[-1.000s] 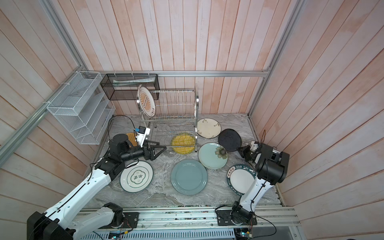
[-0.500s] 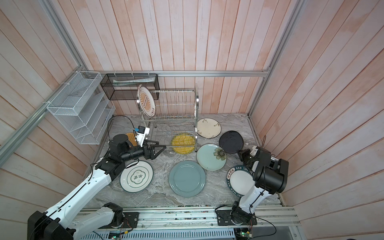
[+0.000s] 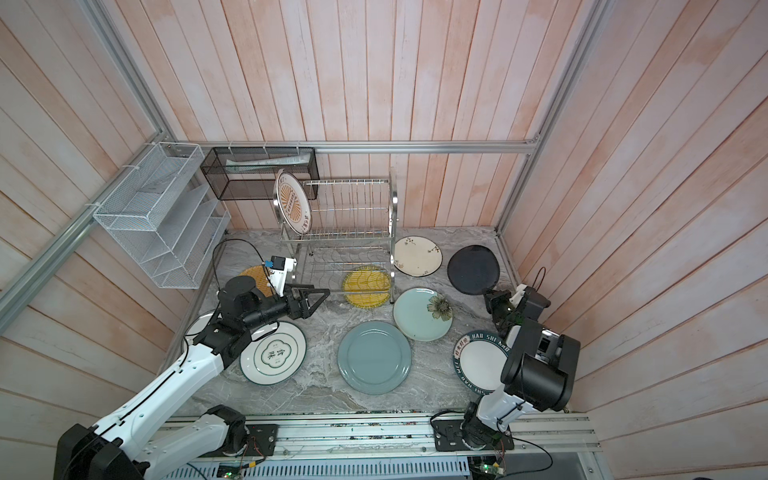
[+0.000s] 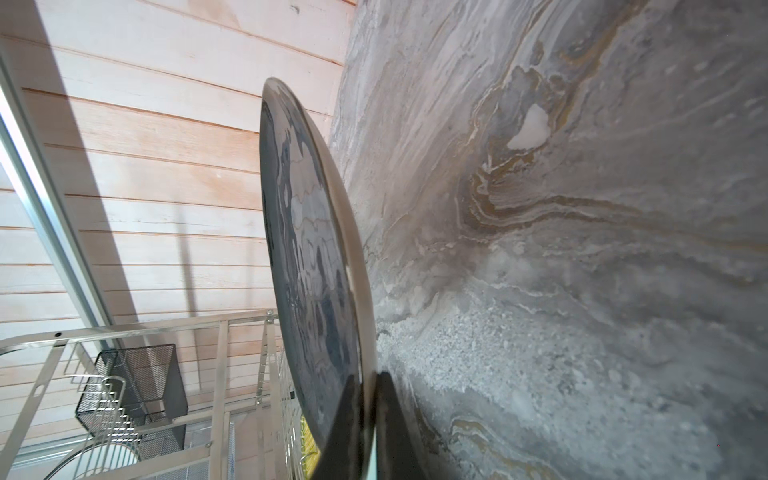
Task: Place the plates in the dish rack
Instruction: 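Lift the black plate upright with the right gripper while the left gripper approaches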
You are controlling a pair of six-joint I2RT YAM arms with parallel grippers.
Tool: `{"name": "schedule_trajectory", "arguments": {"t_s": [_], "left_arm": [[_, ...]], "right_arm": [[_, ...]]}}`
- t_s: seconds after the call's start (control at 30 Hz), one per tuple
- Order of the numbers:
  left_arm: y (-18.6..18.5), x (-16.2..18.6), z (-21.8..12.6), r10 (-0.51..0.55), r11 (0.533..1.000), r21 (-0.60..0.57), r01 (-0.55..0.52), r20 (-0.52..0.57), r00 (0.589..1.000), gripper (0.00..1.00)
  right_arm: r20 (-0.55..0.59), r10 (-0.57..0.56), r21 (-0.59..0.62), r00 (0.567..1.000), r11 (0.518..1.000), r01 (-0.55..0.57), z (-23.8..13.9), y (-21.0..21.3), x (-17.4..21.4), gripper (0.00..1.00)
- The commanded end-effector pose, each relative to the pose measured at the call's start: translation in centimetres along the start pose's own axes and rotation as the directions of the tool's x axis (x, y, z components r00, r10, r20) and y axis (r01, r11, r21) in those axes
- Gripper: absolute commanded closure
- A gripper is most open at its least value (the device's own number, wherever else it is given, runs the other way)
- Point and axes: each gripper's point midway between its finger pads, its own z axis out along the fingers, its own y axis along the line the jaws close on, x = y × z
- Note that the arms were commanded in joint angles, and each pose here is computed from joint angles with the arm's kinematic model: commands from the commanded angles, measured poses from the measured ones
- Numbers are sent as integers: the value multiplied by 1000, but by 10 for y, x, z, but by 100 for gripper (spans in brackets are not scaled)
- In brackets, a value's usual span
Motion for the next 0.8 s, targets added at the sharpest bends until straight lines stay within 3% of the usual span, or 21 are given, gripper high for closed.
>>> {"name": "schedule_trajectory", "arguments": {"t_s": [0.0,0.17,0.77], "left_arm": [[-3,-3,-1,-47,998,45,44,47,998,0],[-3,13,7,-100,991,95,99,15,995,0],[-42,85,64,-81,982,155,106,-163,983,0]], "right_arm": [[2,-57,-132,998,990,57,-12,42,3,100],[-53,-80,-104,995,992,74,-20,44,32,100],[-262,-122,-131,957,987,90,-73,62,139,100]]}}
